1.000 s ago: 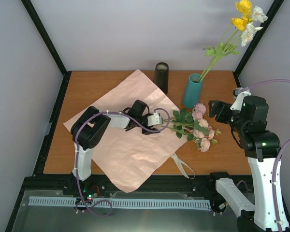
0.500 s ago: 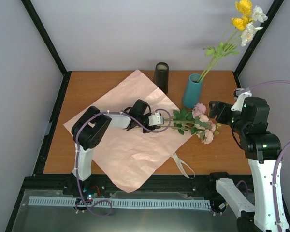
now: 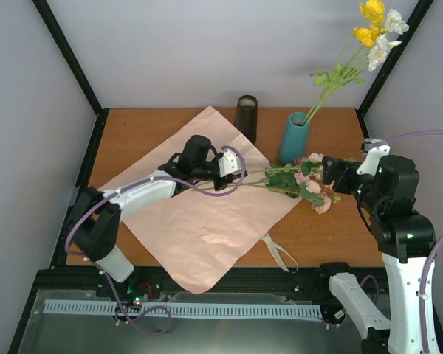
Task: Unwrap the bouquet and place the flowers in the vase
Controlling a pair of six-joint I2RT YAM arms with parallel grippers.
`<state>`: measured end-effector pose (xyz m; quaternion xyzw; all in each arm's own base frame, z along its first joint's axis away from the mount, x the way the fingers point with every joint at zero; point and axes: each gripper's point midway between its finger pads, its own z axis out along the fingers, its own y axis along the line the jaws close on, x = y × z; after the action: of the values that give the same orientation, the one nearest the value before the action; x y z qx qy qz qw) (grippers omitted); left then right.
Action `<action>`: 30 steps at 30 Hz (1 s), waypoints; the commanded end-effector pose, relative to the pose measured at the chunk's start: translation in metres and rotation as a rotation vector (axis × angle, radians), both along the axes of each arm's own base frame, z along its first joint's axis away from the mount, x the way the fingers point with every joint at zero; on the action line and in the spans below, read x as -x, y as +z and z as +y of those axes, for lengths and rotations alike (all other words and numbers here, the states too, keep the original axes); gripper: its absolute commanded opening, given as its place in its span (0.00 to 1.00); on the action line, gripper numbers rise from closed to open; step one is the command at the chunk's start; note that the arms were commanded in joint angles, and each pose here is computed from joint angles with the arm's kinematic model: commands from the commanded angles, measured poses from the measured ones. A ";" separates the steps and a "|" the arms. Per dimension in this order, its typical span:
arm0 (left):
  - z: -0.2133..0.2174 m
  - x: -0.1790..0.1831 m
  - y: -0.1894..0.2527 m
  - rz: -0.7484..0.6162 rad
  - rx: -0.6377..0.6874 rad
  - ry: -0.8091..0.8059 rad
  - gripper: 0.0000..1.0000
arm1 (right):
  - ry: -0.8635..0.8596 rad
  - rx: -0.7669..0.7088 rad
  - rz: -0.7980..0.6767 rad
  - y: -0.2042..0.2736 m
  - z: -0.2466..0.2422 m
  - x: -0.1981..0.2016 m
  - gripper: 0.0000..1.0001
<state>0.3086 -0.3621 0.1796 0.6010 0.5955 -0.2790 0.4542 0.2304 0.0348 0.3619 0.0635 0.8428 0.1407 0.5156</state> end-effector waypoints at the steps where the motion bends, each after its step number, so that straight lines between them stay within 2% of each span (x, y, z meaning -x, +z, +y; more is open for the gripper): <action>1: 0.009 0.035 0.037 0.059 0.062 -0.037 0.05 | 0.035 0.000 -0.080 0.022 0.005 0.011 0.86; 6: 0.027 0.066 0.068 0.061 0.082 -0.080 0.05 | 0.084 -0.030 -0.151 0.033 0.013 0.023 0.88; 10: 0.038 0.082 0.095 0.066 0.120 -0.069 0.04 | 0.142 -0.058 -0.269 0.052 0.023 0.034 0.90; 19: 0.046 0.084 0.157 0.123 0.330 0.035 0.04 | 0.343 -0.206 -0.540 0.102 0.054 0.074 0.97; 23: 0.047 0.079 0.181 0.146 0.402 0.081 0.04 | 0.460 -0.243 -0.585 0.112 0.070 0.085 0.98; 30: 0.047 0.074 0.224 0.153 0.522 0.093 0.03 | 0.587 -0.249 -0.545 0.104 0.088 0.079 0.98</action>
<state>0.2373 -0.3152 0.3420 0.4481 0.6052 -0.4127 0.5125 0.1508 0.1085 0.4644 -0.1184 0.6430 0.3629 0.6640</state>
